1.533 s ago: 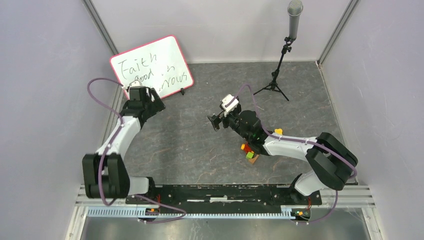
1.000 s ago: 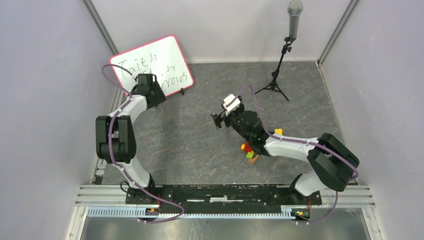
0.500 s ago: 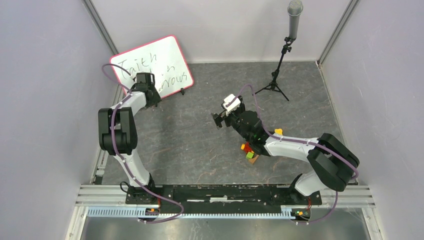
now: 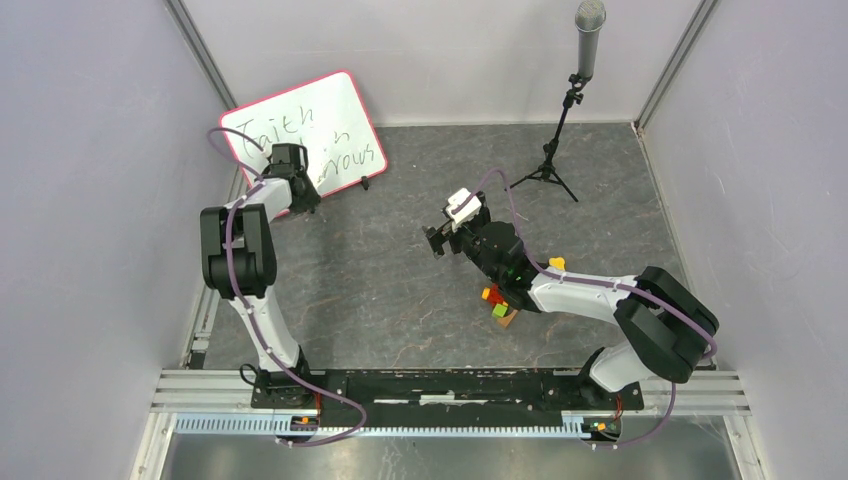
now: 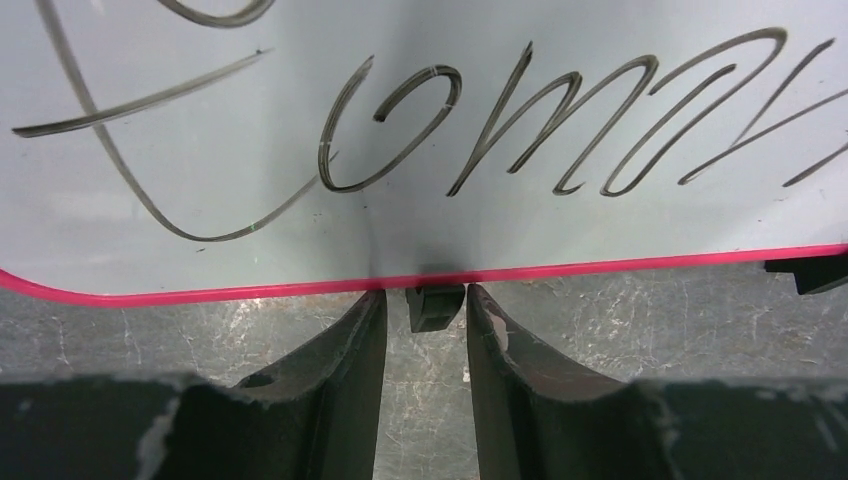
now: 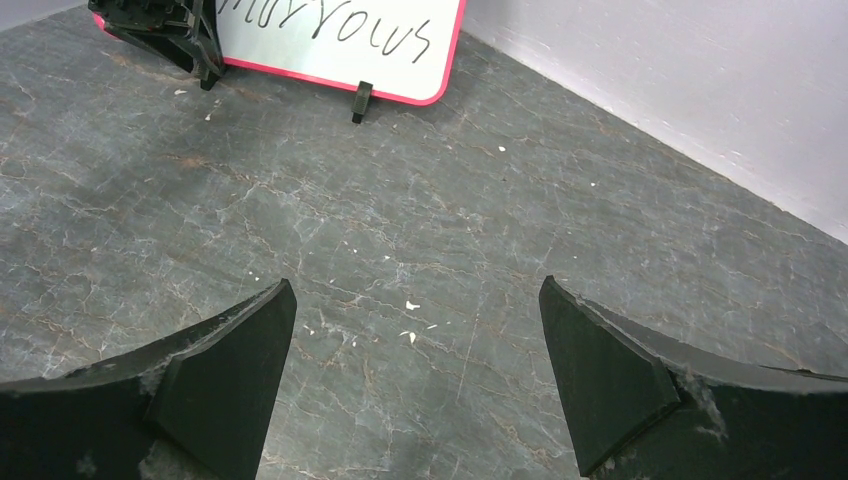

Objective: Erase the whiteboard

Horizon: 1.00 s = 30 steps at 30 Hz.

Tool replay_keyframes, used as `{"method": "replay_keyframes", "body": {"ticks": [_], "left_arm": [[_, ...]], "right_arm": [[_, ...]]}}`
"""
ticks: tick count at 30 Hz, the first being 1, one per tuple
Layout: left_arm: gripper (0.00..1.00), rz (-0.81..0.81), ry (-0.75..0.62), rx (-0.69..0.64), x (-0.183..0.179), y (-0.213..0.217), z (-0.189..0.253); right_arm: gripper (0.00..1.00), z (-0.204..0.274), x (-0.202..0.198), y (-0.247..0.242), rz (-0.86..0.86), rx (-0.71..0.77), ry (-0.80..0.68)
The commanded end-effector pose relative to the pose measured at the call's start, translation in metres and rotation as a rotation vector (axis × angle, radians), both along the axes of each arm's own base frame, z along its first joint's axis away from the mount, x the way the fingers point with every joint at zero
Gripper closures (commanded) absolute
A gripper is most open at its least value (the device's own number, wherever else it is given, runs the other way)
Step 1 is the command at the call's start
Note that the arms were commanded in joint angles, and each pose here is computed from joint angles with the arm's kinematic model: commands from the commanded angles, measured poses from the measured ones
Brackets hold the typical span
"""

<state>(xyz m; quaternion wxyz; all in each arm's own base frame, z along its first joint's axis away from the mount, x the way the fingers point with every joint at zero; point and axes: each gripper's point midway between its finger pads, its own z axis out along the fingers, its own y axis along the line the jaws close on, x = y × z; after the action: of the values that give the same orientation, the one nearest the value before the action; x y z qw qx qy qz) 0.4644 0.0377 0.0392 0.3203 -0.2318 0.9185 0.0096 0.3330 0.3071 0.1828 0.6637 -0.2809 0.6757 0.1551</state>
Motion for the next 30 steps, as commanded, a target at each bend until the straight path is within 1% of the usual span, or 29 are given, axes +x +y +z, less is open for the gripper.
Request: {"method": "replay_keyframes", "body": {"ticks": [1, 3, 6, 12, 16, 18, 19, 20, 25, 30], "left_arm": [[0.59, -0.043, -0.017, 0.032, 0.015, 0.005, 0.007], [0.6, -0.043, -0.003, 0.041, 0.014, 0.006, 0.004], [0.66, -0.034, 0.002, 0.051, 0.012, 0.009, 0.002], [0.82, -0.036, -0.005, 0.06, 0.01, 0.008, 0.007], [0.91, -0.063, -0.002, 0.088, 0.007, -0.008, 0.01], [0.94, -0.074, 0.007, 0.086, 0.004, -0.012, 0.012], [0.96, -0.112, 0.009, 0.08, 0.002, -0.031, 0.013], [0.98, -0.112, 0.016, 0.077, -0.001, -0.034, 0.013], [0.98, -0.102, 0.042, 0.096, -0.025, -0.051, 0.011], [0.98, -0.05, 0.042, 0.038, -0.051, -0.066, 0.014]], "right_arm": [[0.02, 0.011, -0.001, 0.001, 0.008, 0.037, -0.018], [0.02, 0.01, -0.001, 0.001, 0.009, 0.036, -0.018], [0.03, 0.01, 0.0, 0.002, 0.01, 0.033, -0.015], [0.02, 0.007, 0.002, 0.004, 0.006, 0.021, -0.007], [0.03, 0.004, 0.006, 0.003, -0.01, 0.005, -0.004], [0.03, 0.003, 0.006, 0.001, -0.018, -0.002, -0.005], [0.03, 0.002, 0.006, 0.0, -0.022, -0.005, -0.006], [0.03, 0.003, 0.006, -0.001, -0.025, -0.004, -0.01], [0.03, 0.002, 0.008, -0.005, -0.045, -0.017, -0.017], [0.02, -0.001, 0.009, -0.009, -0.063, -0.027, -0.015]]}}
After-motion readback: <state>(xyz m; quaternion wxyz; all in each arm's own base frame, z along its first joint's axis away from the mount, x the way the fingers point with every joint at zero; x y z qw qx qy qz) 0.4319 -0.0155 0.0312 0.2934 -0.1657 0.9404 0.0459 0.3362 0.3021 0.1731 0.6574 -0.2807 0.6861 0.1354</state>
